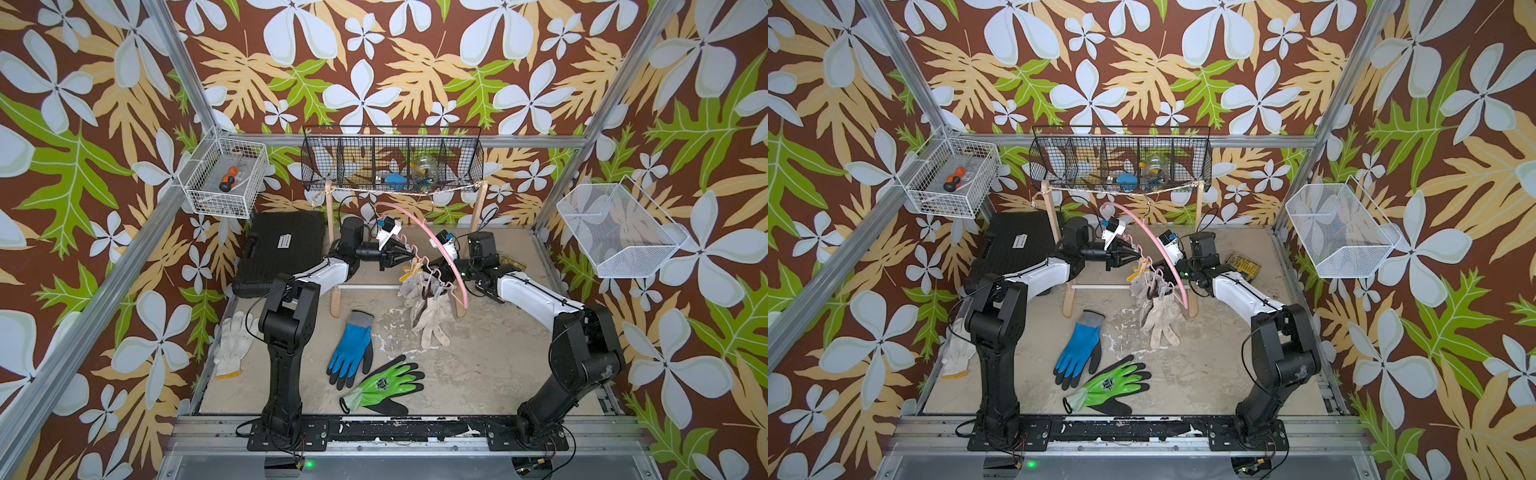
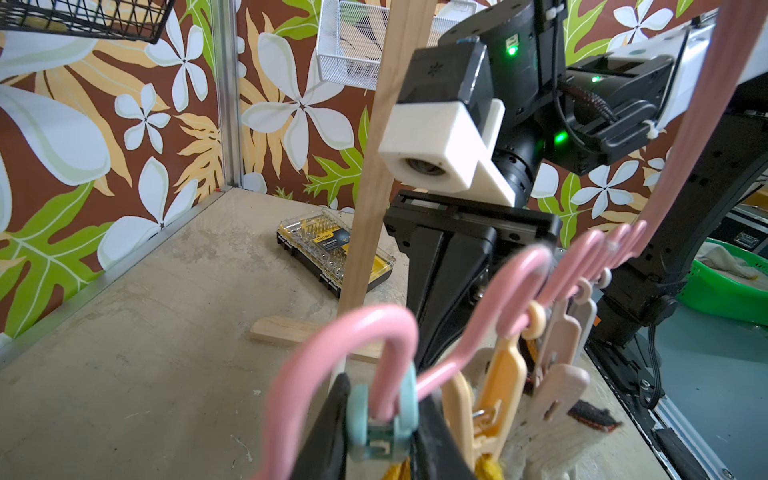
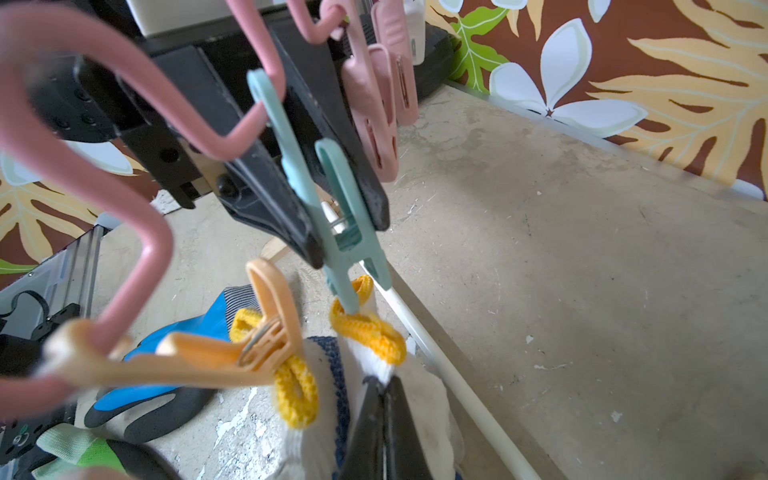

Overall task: Clip the gloves onto a hanger to dry
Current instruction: Clamp the glove onto the hanger.

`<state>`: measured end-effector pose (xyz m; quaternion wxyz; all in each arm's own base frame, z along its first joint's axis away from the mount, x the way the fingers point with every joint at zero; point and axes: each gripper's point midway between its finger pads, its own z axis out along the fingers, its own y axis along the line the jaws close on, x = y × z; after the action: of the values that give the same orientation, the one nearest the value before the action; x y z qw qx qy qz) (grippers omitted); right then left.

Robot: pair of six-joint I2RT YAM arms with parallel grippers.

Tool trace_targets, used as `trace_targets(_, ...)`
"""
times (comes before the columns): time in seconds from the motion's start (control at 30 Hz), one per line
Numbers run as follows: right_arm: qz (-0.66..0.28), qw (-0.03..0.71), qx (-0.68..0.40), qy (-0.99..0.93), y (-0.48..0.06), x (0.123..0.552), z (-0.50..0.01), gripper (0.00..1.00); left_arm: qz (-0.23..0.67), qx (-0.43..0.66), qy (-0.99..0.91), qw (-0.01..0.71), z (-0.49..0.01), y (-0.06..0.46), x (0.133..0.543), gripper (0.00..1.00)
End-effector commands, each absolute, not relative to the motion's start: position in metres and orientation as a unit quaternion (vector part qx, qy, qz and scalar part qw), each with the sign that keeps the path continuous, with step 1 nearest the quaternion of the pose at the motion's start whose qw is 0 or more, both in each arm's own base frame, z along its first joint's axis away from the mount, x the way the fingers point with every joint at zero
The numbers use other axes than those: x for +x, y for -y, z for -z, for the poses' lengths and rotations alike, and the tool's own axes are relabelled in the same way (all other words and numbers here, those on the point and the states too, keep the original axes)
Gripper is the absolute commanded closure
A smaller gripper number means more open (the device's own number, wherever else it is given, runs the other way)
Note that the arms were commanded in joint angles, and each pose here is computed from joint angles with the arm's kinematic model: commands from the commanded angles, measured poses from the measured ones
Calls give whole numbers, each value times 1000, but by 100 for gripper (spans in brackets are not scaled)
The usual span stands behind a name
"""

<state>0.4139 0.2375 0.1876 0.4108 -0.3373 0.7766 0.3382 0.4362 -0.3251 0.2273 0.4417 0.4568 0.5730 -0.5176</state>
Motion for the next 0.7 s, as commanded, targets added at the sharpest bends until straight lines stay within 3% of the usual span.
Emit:
trace_targets(0.0,-353,423,-340,-762,-243,414,-195,100,527,466,-552,448,-235,325,433,85)
trace_targets(0.67,-361,452,-324,-748,-248,422,-214,100,538,460,-556,435,-224,326,431,85)
